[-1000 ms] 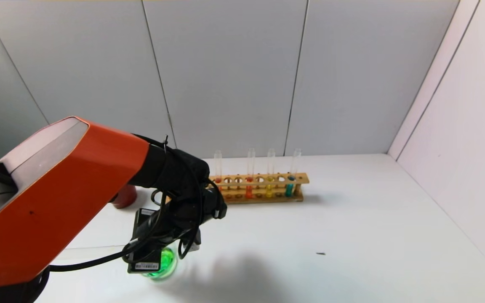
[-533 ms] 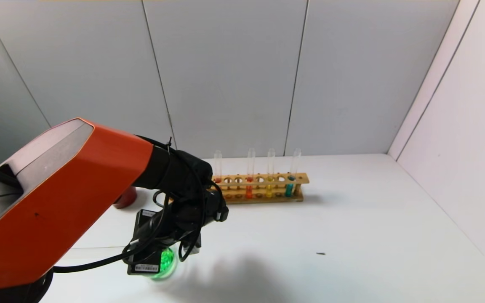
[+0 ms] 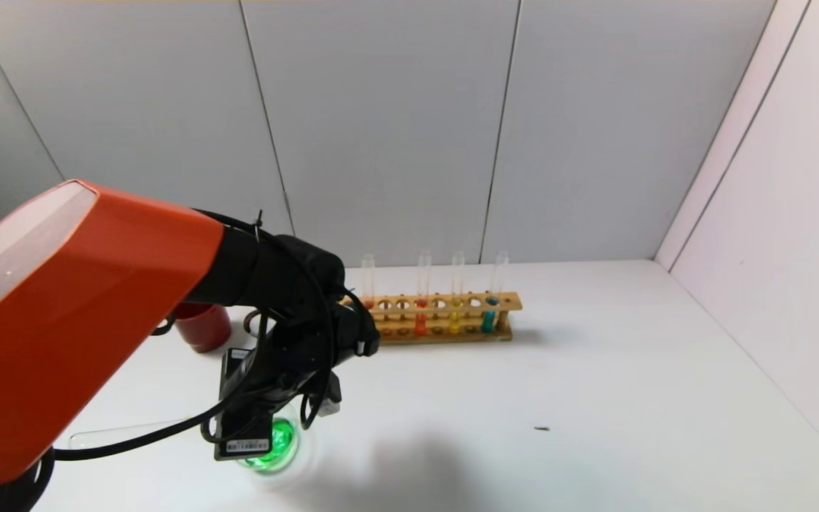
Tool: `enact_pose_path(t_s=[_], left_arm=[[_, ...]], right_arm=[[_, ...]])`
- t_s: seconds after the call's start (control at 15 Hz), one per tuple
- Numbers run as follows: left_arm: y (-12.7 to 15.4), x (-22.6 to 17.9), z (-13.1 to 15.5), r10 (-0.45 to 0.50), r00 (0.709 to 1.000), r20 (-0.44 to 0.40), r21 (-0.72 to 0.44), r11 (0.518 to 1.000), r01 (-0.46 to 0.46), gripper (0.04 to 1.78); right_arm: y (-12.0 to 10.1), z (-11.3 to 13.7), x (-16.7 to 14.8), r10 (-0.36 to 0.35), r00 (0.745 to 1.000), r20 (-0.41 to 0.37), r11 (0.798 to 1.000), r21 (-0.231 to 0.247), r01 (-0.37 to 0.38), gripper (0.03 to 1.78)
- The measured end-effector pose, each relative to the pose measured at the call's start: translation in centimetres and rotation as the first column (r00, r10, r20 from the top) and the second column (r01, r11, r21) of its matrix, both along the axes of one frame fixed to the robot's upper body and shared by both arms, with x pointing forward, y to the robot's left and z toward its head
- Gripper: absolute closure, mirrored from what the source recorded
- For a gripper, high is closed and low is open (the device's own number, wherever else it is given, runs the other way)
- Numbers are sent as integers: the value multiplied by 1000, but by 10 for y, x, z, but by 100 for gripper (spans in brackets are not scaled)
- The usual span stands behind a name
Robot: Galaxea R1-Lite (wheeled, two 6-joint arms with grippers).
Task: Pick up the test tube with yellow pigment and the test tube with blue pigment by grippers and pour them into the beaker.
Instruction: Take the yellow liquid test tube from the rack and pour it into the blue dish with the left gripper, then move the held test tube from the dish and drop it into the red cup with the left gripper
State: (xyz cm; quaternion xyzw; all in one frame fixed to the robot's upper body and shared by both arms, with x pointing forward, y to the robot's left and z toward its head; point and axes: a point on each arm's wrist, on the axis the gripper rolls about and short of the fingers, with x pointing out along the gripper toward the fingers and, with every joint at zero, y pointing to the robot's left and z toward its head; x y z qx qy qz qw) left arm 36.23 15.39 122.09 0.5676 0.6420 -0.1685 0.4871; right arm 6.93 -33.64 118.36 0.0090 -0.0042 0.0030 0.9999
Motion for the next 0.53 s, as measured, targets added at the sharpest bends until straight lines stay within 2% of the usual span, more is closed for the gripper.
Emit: enact_pose_path(t_s=[0.13,0.33,0.4,0.53], left_arm=[[8,1,21,80,994,78,-76,994,-74,150],[26,-4,58,198,963,181,-204,966,-160,150],[31,-7,69,231,948,216,-239,955,-178,150],[44,-15,94,336,889,312,-348,911,-222,150]], right_arm=[[0,0,0,1,1000,0,1000,0,-1,7],[0,0,0,1,1000,0,1000,0,-1,7],[0,0,0,1,1000,0,1000,0,-1,7],[0,0,0,1,1000,0,1000,0,-1,7]])
